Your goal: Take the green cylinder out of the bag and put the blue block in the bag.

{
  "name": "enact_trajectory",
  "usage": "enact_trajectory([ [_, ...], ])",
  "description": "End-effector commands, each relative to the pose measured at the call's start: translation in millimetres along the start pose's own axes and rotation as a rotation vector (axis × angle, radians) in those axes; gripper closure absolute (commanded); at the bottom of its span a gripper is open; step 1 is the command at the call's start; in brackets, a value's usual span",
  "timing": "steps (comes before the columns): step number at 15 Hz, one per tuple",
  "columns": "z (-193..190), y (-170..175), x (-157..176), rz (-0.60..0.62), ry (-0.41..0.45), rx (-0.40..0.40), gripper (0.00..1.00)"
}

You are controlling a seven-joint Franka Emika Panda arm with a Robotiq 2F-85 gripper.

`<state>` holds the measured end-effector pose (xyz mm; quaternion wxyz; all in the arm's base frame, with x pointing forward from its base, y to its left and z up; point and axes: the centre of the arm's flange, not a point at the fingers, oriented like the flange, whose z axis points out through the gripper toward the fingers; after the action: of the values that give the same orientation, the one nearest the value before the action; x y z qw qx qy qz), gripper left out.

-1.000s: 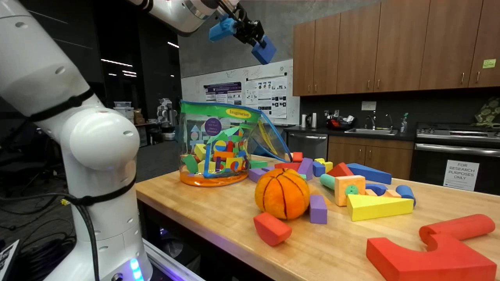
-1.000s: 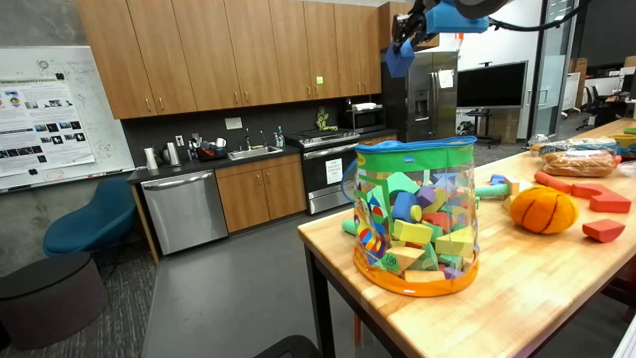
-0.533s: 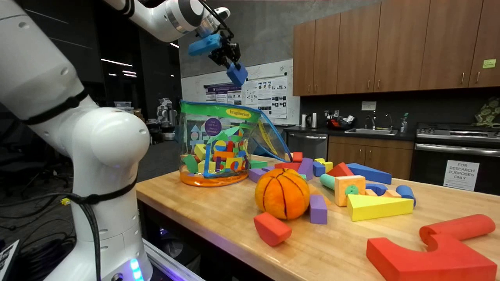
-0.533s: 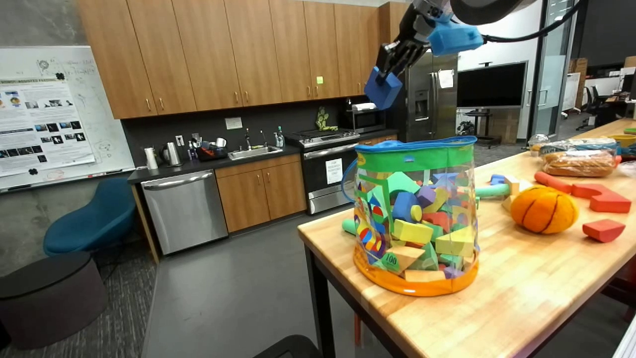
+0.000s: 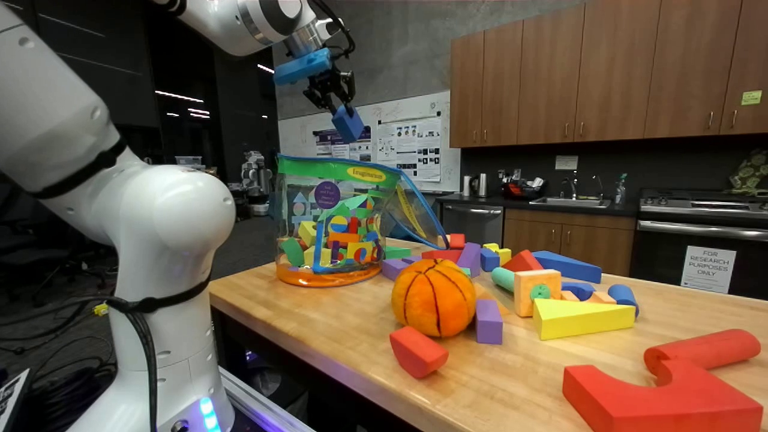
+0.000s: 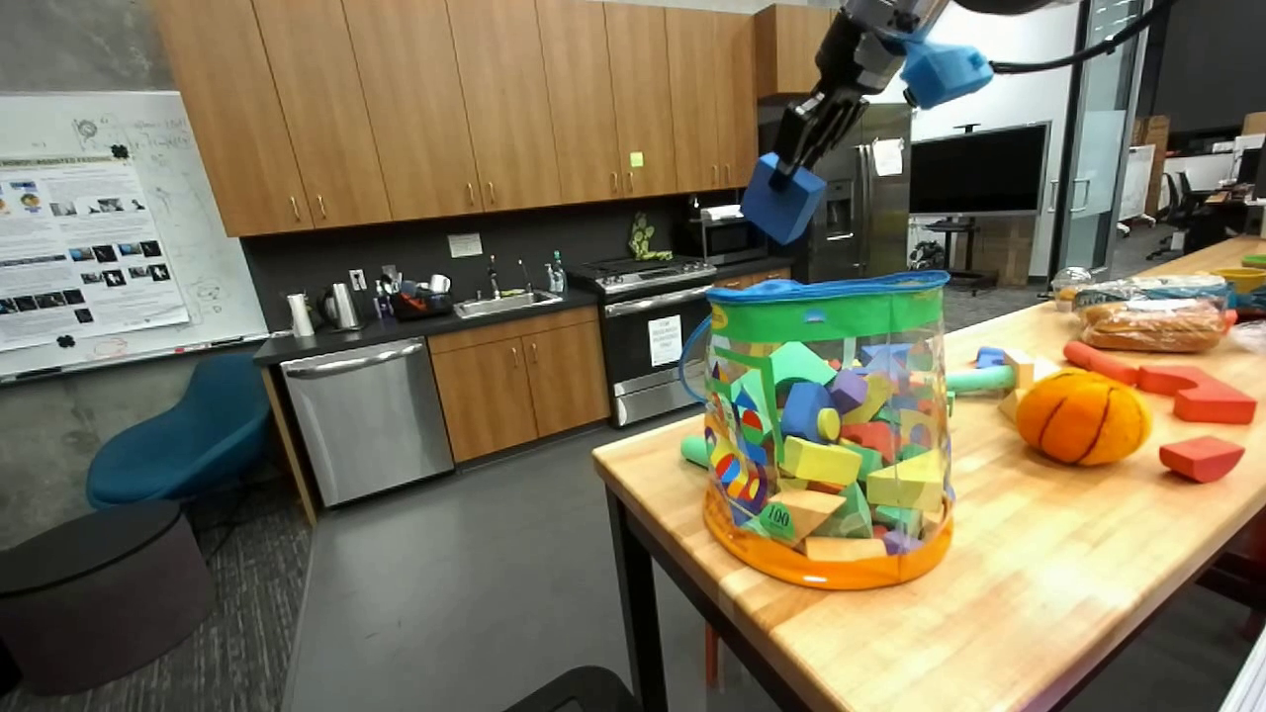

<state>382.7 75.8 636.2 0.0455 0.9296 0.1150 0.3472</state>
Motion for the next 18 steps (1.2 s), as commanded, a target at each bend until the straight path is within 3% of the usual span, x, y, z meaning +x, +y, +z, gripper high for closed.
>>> enact_trajectory([
  [1,-6.5,10.4,-16.2,-0.017,-0.083,0.014,0.84],
  [6,-1.2,20.9,-25.5,-0.017,-0.178,0.004,0.84],
  [7,-0.4,23.4,-24.7,-0.007,-0.175,-0.004,0.34],
  [8,5.4,16.3,-23.6,0.0,-0.168,0.004,0.58],
  [12,5.8,19.7,-24.2,0.007,-0.17,0.001,0.35],
  [18,5.8,19.7,-24.3,0.007,-0.171,0.001,0.34],
])
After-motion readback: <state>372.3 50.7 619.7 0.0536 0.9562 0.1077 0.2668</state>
